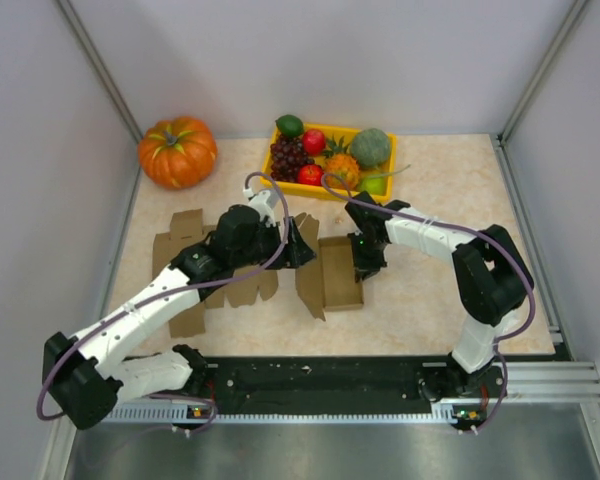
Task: Fold the paper box
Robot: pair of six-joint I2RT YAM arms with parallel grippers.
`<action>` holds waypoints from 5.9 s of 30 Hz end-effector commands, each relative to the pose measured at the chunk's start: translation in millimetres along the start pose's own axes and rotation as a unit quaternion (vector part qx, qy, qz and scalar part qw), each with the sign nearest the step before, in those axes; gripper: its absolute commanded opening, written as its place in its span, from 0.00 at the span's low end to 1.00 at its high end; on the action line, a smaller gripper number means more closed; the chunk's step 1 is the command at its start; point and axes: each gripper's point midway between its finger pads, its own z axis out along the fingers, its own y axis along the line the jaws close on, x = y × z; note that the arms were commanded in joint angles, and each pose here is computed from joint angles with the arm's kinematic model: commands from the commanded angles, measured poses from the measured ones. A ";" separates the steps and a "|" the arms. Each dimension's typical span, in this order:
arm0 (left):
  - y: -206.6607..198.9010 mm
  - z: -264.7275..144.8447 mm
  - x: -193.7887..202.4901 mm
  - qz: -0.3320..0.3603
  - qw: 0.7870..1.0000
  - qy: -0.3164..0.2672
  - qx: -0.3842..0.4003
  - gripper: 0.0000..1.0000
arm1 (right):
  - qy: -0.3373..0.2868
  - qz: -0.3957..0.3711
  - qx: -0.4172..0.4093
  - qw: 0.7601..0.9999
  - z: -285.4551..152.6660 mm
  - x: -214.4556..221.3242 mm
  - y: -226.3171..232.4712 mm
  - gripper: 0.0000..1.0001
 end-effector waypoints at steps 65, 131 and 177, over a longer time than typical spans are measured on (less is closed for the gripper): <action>-2.7 34.2 -39.2 0.170 0.980 0.000 -0.105 0.00 | -0.141 0.474 0.166 0.853 -37.7 62.3 -284.9 0.00; 17.1 49.0 -31.4 0.223 0.969 -0.001 -0.108 0.00 | -0.163 0.131 -0.153 0.966 -87.5 -25.9 49.5 0.21; 78.7 -16.4 -32.2 0.113 0.964 -0.047 -0.236 0.00 | -0.166 -0.186 0.007 0.968 9.5 -105.8 -2.7 0.25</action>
